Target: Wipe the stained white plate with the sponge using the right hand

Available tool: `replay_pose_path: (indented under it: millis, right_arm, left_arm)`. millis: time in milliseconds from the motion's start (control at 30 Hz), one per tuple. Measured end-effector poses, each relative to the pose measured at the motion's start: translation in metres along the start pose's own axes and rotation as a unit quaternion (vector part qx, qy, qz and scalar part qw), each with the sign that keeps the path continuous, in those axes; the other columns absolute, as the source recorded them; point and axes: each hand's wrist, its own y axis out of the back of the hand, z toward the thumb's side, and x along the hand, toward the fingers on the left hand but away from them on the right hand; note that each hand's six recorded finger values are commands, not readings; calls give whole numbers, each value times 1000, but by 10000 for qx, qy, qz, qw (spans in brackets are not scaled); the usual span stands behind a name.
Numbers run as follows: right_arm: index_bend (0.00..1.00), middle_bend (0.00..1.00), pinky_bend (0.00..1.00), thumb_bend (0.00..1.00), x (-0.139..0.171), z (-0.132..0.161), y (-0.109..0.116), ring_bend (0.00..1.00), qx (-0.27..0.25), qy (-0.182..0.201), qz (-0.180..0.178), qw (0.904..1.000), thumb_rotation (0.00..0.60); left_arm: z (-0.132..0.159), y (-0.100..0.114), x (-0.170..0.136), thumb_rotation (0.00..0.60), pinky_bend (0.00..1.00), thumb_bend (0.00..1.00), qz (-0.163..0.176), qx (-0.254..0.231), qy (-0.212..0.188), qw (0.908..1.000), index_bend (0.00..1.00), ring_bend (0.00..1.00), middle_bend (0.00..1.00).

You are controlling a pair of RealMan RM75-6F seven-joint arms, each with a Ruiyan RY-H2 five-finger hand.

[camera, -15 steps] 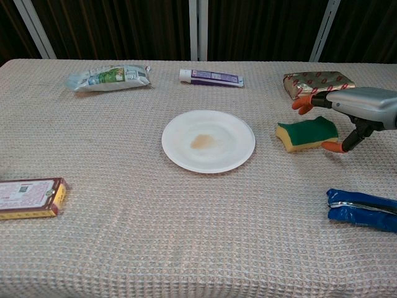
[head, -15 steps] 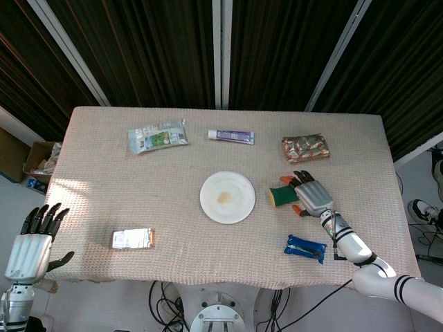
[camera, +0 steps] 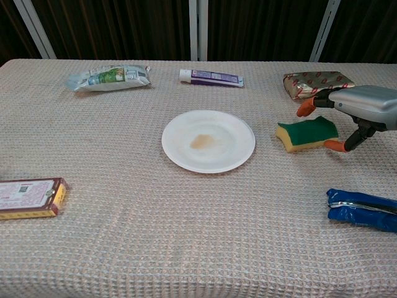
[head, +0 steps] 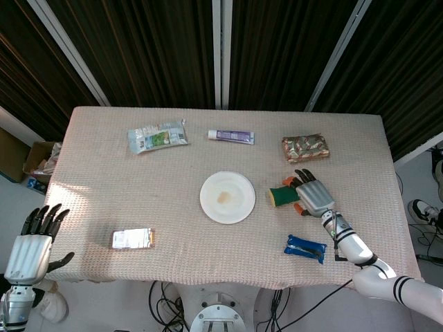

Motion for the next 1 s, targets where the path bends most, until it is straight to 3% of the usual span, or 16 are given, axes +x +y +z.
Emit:
replay_pose_path:
  millis: [433, 600, 767, 1000]
  right_arm:
    - [282, 238, 0, 291, -13, 6, -6, 0, 145, 52, -107, 9998, 600]
    - [370, 289, 0, 302, -18, 8, -6, 40, 126, 104, -180, 9997, 600]
    - [388, 303, 2, 303, -17, 10, -4, 50, 142, 196, -316, 9992, 600]
    - [624, 469, 100, 372, -13, 10, 7, 213, 207, 277, -681, 9971, 600]
  left_arm:
    - [-4, 0, -2, 600, 86, 23, -14, 8, 62, 10000, 157, 60, 73]
    - [-4, 0, -2, 600, 86, 23, -31, 20, 63, 10000, 158, 60, 73]
    - [-5, 3, -4, 600, 86, 23, -20, 36, 84, 10000, 158, 60, 73]
    - [-4, 2, -4, 600, 86, 23, -35, 24, 56, 10000, 157, 60, 73]
